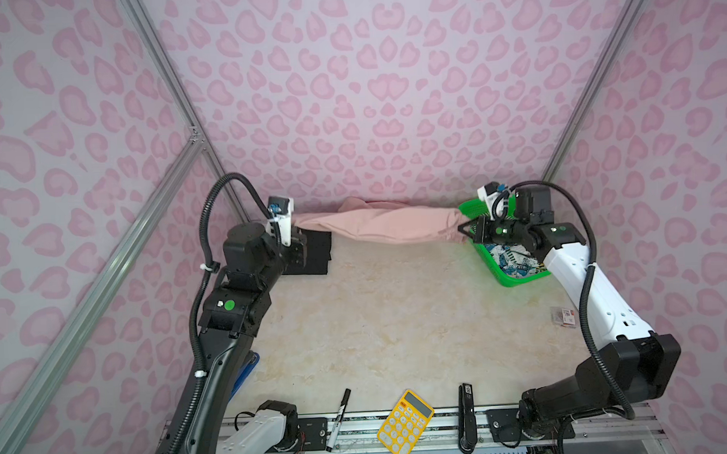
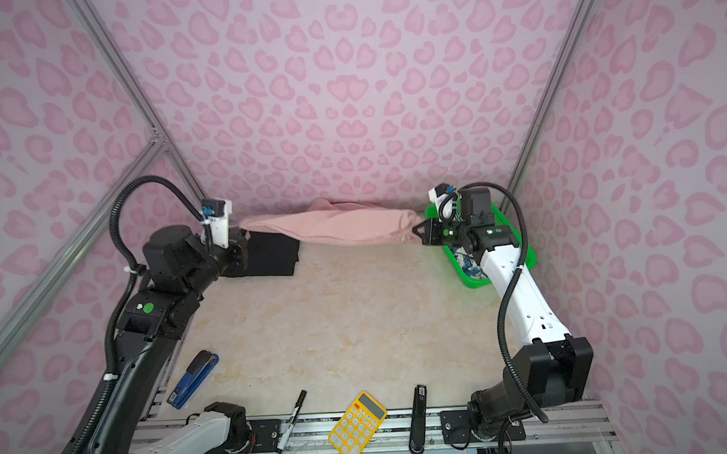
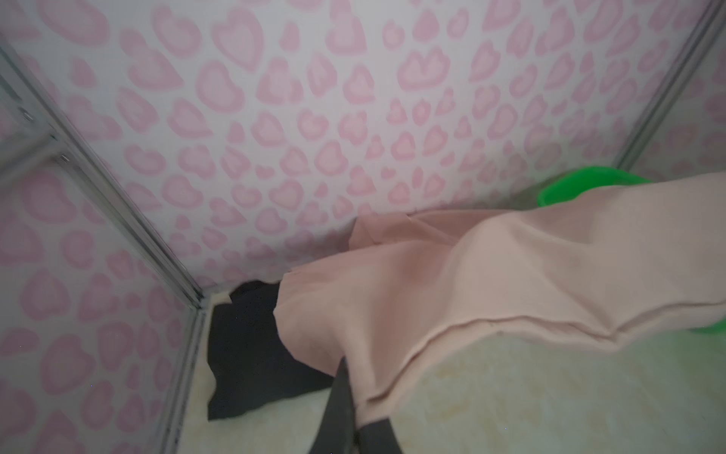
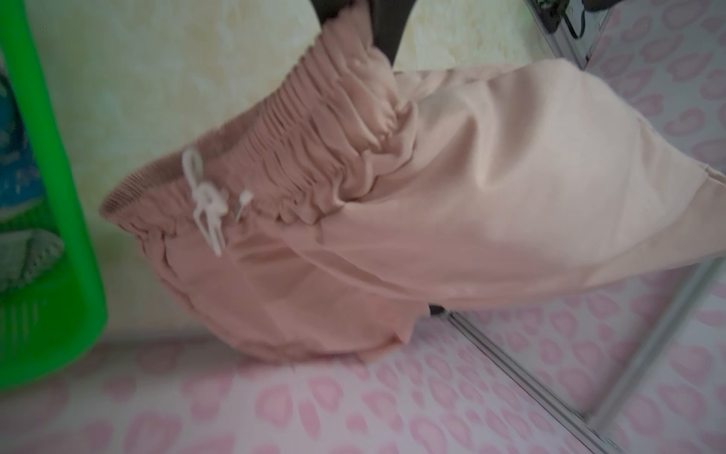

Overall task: Fold and stack the mixed laundry pile
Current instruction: 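Lower the trousers onto the table with both grippers, laying them flat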

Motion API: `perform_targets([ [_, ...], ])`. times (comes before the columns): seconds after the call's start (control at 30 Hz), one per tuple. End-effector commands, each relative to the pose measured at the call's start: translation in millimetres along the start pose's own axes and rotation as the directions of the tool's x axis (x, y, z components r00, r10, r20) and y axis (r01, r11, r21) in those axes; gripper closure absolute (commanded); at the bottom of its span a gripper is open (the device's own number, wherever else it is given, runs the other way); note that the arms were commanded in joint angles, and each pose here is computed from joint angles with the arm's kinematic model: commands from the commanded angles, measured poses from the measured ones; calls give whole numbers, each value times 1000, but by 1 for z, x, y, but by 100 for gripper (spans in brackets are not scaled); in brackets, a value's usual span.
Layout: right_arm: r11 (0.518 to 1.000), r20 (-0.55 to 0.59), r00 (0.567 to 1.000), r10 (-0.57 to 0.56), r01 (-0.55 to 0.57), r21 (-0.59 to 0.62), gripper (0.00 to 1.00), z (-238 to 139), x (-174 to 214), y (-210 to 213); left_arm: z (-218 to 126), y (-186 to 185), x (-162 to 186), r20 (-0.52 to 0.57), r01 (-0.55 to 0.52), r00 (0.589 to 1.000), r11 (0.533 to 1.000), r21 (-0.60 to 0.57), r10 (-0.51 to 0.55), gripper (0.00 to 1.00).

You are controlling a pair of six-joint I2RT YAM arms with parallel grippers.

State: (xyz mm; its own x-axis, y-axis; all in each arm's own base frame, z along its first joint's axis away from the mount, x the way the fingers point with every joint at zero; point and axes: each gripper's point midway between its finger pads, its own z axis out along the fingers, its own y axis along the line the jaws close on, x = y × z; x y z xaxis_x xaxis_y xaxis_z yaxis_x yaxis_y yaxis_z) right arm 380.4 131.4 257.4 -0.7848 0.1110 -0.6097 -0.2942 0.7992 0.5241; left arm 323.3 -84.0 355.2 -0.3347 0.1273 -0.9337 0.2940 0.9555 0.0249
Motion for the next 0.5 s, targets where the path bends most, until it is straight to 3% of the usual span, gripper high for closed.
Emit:
perform_targets([
  [0.0,980,-134,982,134,-111,165,100,13,77,-47,-1,-45,65,-185,202,969,956,214,-163,97],
  [0.07,959,-208,953,221,-173,225,100,20,127,-67,-3,-66,103,-315,315,922,910,270,-226,97],
  [0.17,929,-281,912,300,-212,304,100,19,175,-82,-5,-78,144,-456,407,848,882,236,-269,97],
  [0.23,918,-320,889,327,-219,330,98,16,194,-83,-7,-74,160,-508,427,812,886,179,-289,97],
  [0.37,907,-355,867,350,-218,362,90,15,218,-79,-9,-45,186,-560,401,749,915,-44,-355,97],
  [0.47,897,-370,856,360,-209,388,88,12,229,-78,-7,-47,192,-585,414,723,908,-58,-367,97],
])
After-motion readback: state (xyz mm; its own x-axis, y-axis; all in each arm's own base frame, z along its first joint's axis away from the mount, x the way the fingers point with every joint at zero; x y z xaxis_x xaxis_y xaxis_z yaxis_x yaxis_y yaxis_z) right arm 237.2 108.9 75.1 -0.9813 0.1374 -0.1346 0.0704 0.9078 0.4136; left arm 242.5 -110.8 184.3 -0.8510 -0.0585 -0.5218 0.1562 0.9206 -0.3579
